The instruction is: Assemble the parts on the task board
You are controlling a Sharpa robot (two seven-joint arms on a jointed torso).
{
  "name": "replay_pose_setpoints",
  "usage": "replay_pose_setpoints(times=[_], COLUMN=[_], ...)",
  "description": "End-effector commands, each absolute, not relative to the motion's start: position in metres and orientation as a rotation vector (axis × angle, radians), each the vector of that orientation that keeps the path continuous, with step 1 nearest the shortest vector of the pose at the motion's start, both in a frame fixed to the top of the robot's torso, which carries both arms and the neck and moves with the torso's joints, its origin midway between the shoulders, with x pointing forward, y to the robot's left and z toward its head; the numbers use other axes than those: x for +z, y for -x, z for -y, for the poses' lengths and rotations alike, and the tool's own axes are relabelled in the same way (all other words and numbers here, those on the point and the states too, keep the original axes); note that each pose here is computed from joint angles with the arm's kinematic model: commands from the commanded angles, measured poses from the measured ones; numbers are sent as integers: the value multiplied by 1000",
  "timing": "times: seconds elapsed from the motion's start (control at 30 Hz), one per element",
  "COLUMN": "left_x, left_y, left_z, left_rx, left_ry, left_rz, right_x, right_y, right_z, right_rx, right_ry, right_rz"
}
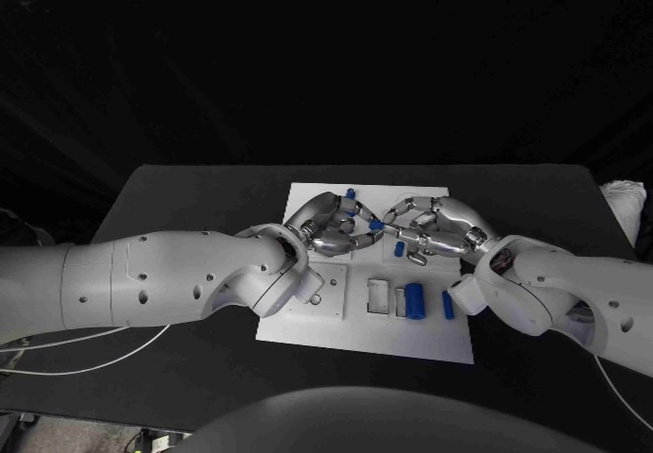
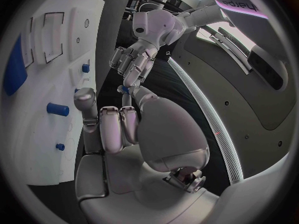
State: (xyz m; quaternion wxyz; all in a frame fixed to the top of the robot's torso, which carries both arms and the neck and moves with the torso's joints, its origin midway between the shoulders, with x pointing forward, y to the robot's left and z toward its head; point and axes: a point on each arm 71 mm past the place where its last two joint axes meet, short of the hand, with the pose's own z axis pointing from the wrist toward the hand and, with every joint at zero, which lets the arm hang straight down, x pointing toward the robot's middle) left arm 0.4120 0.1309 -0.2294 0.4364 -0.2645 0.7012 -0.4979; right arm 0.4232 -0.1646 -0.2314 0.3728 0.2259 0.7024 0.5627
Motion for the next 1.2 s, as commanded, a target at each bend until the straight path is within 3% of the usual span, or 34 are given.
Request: replay_pose_setpoints(times=[0.03, 1.2], left_x=[-227, -225], left_y=[-410, -411], left_z=[-126, -133], left_rx=[-1265, -1285], left_ry=[626, 512], left_rz=[-1748, -1714], right_x=[-233, -238], right_y=[-421, -422], right_z=[162, 166], right_rx=[1458, 1443], right_ry=[-578, -591], right_rz=[-1823, -1845])
